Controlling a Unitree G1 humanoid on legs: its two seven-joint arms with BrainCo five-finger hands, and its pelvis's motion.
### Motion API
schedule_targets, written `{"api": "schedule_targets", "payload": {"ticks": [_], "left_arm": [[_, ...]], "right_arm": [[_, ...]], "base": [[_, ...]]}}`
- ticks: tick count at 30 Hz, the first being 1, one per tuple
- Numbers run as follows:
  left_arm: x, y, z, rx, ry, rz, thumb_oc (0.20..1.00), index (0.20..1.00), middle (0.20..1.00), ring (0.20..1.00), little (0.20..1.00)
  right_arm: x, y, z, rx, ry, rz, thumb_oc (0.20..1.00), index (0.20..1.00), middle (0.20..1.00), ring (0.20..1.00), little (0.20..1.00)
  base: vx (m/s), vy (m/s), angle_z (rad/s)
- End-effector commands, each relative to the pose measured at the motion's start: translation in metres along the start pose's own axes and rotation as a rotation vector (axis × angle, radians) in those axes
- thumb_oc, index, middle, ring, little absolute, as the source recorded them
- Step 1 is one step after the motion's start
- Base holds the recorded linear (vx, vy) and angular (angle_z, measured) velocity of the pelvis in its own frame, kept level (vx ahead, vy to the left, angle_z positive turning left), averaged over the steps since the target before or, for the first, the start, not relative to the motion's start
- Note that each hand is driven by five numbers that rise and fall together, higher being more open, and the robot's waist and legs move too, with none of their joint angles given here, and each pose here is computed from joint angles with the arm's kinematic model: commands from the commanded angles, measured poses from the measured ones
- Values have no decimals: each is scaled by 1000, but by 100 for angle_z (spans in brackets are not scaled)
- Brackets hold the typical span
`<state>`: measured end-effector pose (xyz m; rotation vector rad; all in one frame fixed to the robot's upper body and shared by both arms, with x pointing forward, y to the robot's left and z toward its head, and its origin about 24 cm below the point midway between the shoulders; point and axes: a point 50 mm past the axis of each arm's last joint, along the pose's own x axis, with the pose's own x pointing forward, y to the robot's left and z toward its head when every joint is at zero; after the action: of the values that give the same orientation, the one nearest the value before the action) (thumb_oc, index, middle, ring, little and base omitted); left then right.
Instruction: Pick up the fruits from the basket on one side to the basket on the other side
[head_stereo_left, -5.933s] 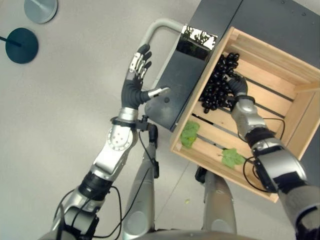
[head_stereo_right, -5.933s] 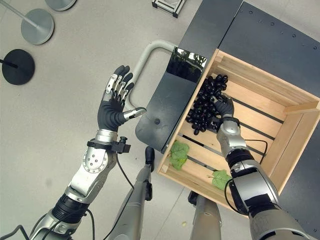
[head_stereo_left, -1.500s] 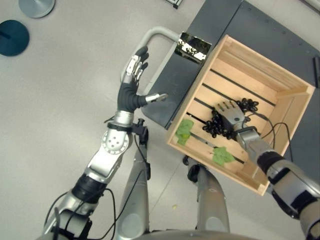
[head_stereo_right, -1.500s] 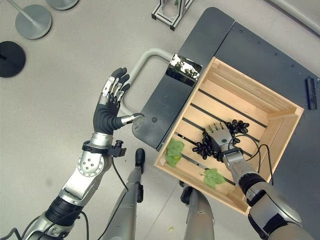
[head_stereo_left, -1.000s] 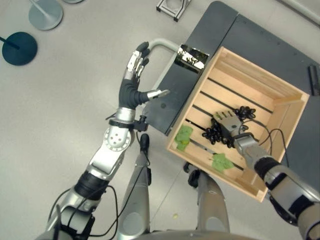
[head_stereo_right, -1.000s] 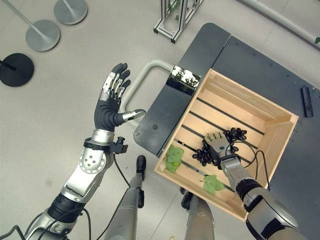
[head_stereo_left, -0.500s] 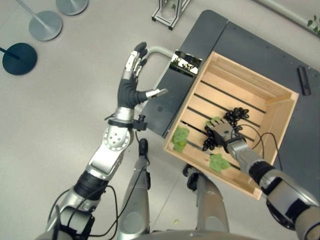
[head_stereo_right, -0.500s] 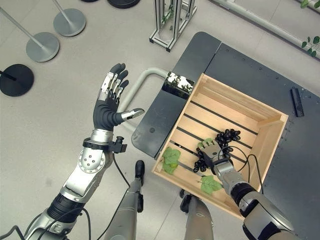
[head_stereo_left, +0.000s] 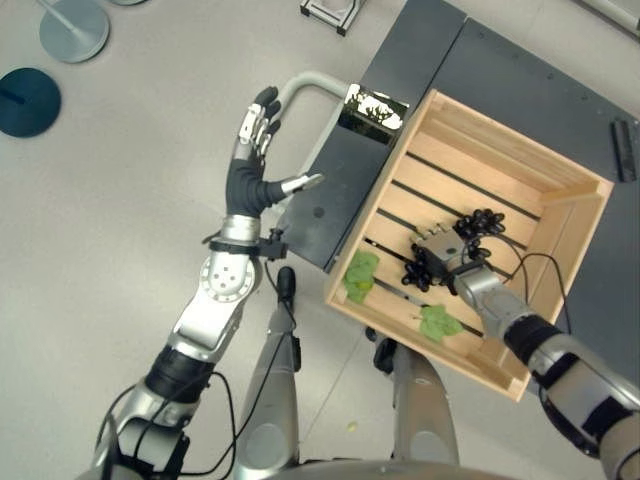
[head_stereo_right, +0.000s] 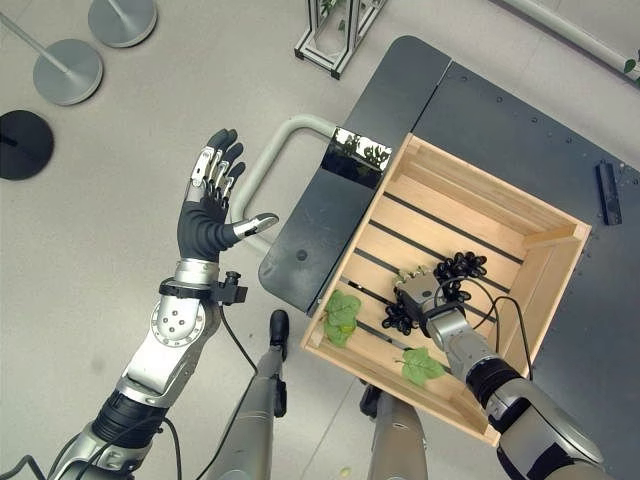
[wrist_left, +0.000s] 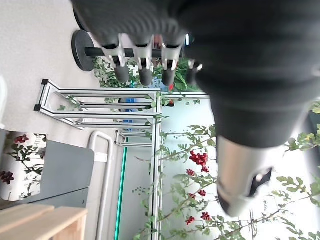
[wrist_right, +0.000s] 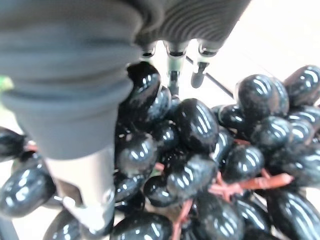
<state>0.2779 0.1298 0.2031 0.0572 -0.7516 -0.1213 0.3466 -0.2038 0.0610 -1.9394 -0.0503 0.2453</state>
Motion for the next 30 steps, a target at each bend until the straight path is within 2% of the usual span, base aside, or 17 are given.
{"api": "schedule_targets", "payload": {"ticks": [1,5,6,24,25,30], "left_arm": [[3,4,31,30,-165,13,1000,1000,1000,1000,1000],[3,4,31,31,-163,12,1000,1000,1000,1000,1000],[3,4,30,34,-160,15,1000,1000,1000,1000,1000],[3,4,29,21,-151,42,1000,1000,1000,1000,1000],[3,5,28,14,-146,45,1000,1000,1000,1000,1000],[2,8,25,-2,-127,60,1000,1000,1000,1000,1000]], "right_arm": [[2,-12,0,-85,-37,-22,1000,1000,1000,1000,1000],[2,-17,-7,-101,-32,-27,1000,1000,1000,1000,1000],[2,-19,-8,-100,-30,-28,200,200,200,200,200],[10,-28,-7,-18,22,-75,200,200,200,200,200],[10,-25,-9,59,63,-81,200,200,200,200,200],[8,-9,-10,181,132,-64,200,200,200,200,200]], "base": [[0,0,0],[-6,5,2],[0,0,0],[0,0,0],[0,0,0],[0,0,0]]}}
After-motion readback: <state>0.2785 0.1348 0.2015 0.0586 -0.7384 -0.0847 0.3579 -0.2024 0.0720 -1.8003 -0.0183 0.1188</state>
